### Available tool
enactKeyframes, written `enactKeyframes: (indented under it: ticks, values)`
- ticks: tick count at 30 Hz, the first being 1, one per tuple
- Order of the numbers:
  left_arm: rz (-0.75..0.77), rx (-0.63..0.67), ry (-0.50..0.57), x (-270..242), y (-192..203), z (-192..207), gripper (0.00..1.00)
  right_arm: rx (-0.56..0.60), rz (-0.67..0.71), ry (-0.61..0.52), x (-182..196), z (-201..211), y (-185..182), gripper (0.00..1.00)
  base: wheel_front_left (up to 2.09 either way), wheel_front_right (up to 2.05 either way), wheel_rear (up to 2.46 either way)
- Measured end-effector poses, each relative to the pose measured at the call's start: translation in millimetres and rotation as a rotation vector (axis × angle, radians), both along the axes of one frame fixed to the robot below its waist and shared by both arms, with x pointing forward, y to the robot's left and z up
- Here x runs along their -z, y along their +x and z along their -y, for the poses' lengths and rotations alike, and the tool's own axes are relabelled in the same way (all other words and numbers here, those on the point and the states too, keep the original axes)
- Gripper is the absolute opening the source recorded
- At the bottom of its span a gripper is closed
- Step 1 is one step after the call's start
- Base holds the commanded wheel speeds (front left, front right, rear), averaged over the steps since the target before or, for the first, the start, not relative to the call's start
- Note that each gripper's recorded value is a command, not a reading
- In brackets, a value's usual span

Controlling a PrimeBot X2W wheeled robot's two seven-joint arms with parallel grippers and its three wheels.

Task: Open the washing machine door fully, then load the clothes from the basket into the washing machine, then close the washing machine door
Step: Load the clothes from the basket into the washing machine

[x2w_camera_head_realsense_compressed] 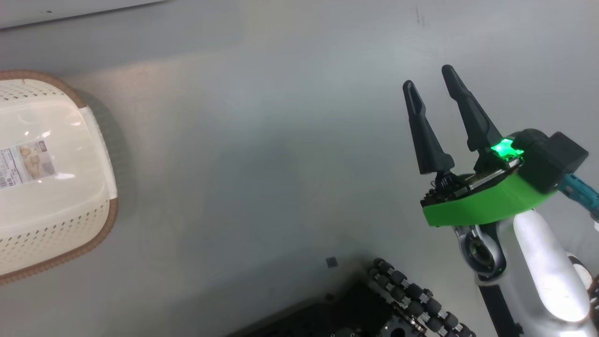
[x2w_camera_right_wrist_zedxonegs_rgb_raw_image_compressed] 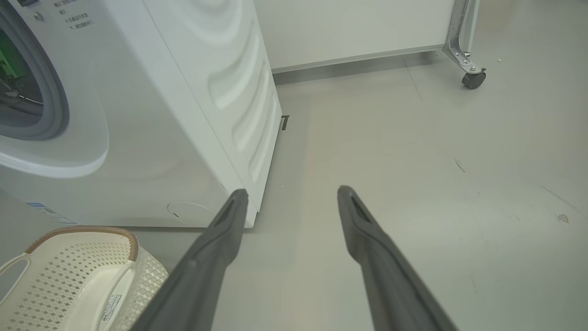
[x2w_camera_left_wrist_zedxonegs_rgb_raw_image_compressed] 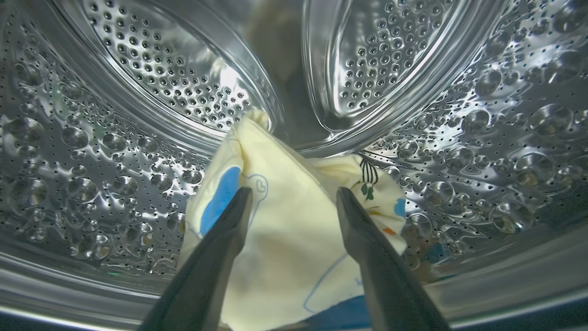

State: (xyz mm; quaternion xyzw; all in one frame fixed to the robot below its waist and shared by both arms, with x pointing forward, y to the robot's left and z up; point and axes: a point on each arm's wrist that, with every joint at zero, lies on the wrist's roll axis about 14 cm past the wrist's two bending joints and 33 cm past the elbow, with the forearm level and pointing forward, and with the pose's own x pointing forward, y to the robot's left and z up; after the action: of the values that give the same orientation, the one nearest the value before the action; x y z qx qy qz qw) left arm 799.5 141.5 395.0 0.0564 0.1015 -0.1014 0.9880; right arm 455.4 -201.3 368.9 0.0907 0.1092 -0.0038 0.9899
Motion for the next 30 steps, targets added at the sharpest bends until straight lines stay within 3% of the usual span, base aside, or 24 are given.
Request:
enactKeyframes:
  ticks: [11,22,30]
  values:
    - [0.000,0.076,0.023,-14,-34,19,1.00,0.006,0.095,-0.055,-36,8,6,1.00,0.00,0.00,0.00]
    - [0.013,0.165,0.004,-41,-114,35,1.00,0.003,0.192,-0.087,-81,5,-8,1.00,0.00,0.00,0.00]
    - [0.060,0.169,-0.107,-82,-192,33,1.00,-0.016,0.271,-0.081,-118,-4,-35,1.00,0.00,0.00,0.00]
